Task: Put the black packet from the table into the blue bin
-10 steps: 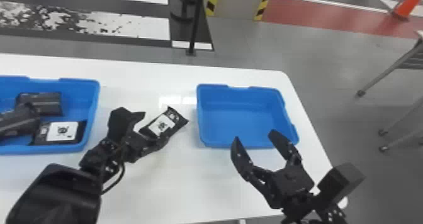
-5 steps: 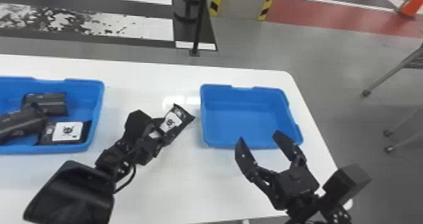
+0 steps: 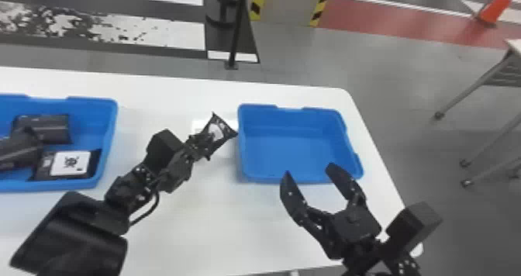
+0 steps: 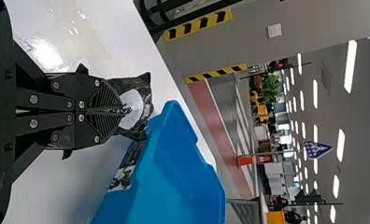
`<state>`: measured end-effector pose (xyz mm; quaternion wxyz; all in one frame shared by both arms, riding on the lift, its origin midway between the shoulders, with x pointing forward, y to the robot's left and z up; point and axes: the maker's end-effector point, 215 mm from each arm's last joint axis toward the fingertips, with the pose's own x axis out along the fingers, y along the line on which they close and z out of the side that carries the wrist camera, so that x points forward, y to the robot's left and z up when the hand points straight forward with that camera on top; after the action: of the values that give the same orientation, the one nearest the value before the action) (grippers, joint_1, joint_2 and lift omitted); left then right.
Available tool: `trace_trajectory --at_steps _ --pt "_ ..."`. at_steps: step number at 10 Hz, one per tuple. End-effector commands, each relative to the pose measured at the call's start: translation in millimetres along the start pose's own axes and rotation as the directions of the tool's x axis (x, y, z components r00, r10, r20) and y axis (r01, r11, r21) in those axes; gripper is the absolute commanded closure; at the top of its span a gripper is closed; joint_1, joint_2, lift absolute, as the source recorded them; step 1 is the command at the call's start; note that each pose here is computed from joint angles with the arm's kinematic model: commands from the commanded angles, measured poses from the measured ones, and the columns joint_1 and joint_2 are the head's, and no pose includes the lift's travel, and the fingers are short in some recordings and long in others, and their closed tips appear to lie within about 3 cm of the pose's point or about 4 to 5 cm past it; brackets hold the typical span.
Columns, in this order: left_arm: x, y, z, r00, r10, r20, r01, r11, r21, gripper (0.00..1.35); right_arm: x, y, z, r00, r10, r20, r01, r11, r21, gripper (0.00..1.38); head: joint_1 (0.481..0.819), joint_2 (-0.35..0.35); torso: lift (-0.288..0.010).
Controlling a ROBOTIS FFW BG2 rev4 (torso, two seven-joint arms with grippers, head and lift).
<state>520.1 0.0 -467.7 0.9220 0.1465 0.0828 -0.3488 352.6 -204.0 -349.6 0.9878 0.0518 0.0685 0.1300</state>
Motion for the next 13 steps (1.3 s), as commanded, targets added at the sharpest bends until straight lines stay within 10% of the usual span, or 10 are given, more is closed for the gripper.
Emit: trace_trajectory --at_steps 1,3,10,11,13 --pt "-6.0 16.7 21.7 0.998 0.002 0.062 -0.003 1.0 0.02 1.21 -0.9 0.5 0.0 1.0 0.0 -0.002 0.0 1.0 0.0 0.14 0.695 -0.258 -0.11" --pt "-31.9 62.4 32.0 0.996 0.049 0.076 -0.053 0.997 0.055 1.21 -2.0 1.7 -0.2 1.0 0.002 -0.007 -0.002 1.0 0.001 0.14 0.695 -0.244 -0.11" --pt "-178.8 203.4 -67.3 0.929 0.342 -0.142 -0.324 0.937 0.132 1.21 -4.6 2.5 -5.3 1.0 0.002 -0.024 -0.002 1.0 0.002 0.14 0.695 0.053 -0.11" --pt "-192.3 207.8 -71.7 0.92 0.364 -0.149 -0.347 0.929 0.128 1.03 -4.6 2.9 -5.2 1.0 0.004 -0.024 -0.004 1.0 0.002 0.14 0.695 0.083 -0.11" --pt "-215.0 210.4 -70.5 0.906 0.396 -0.152 -0.378 0.916 0.135 0.09 -4.6 3.2 -5.2 1.0 0.006 -0.024 -0.005 1.0 0.002 0.14 0.695 0.115 -0.11"
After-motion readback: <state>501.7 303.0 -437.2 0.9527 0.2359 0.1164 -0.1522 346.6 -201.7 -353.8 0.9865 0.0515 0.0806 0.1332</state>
